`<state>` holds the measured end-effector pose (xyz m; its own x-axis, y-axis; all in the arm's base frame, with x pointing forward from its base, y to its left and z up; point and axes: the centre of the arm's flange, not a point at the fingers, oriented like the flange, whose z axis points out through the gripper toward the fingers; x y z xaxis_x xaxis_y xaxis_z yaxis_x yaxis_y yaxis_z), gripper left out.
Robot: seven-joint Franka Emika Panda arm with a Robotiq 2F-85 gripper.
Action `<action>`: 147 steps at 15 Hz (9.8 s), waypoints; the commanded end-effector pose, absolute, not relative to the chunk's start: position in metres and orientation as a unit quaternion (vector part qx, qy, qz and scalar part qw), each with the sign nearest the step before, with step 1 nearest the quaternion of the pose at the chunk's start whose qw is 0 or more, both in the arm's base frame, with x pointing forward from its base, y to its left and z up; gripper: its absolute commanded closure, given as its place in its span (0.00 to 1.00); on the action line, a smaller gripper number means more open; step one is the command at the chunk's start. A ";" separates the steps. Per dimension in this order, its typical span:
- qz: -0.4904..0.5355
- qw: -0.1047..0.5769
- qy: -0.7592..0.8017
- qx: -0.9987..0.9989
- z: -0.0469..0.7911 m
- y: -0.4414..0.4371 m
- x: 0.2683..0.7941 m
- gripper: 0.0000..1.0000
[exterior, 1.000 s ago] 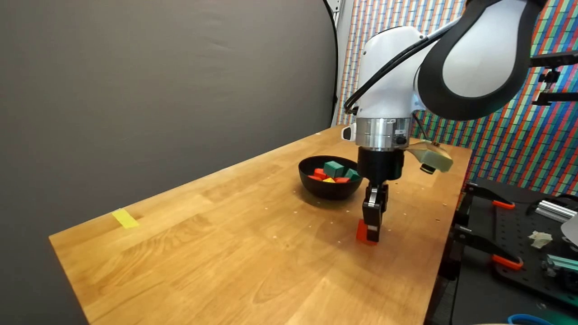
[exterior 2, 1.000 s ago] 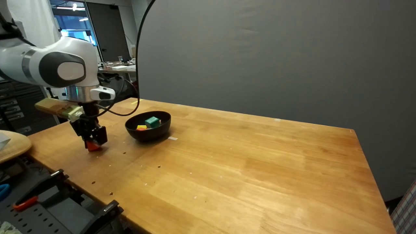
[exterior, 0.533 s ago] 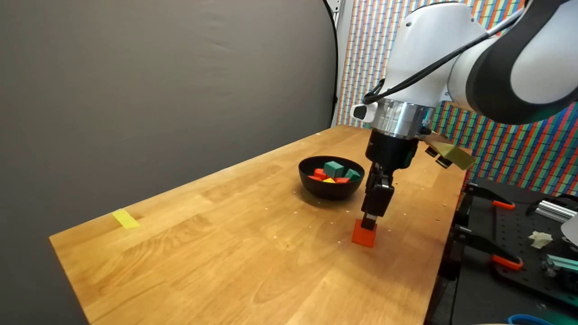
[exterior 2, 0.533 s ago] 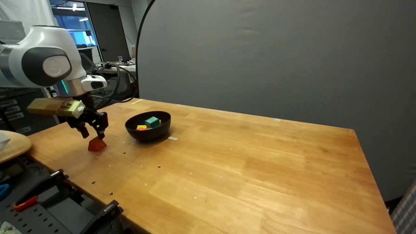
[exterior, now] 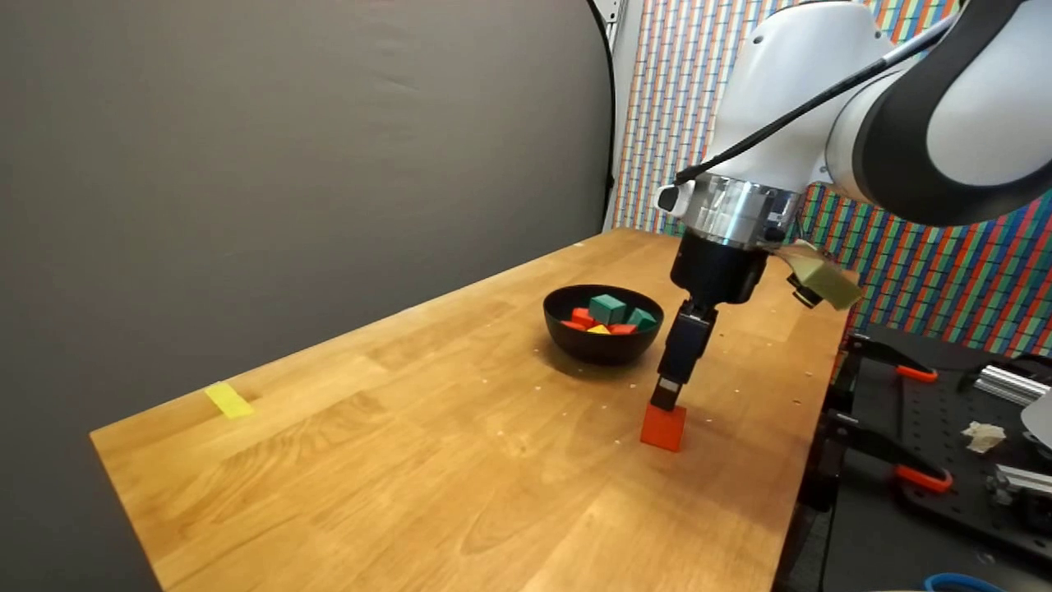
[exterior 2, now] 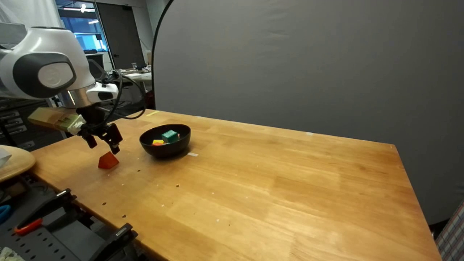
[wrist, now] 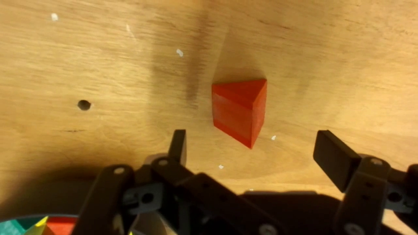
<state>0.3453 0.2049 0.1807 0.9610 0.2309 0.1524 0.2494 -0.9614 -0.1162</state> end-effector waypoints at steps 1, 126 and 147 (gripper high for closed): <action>-0.064 0.075 -0.086 -0.991 0.180 0.204 0.341 0.00; -0.123 0.069 0.425 -0.894 0.167 0.277 0.308 0.00; 0.032 0.013 0.465 -0.884 0.144 0.277 0.364 0.00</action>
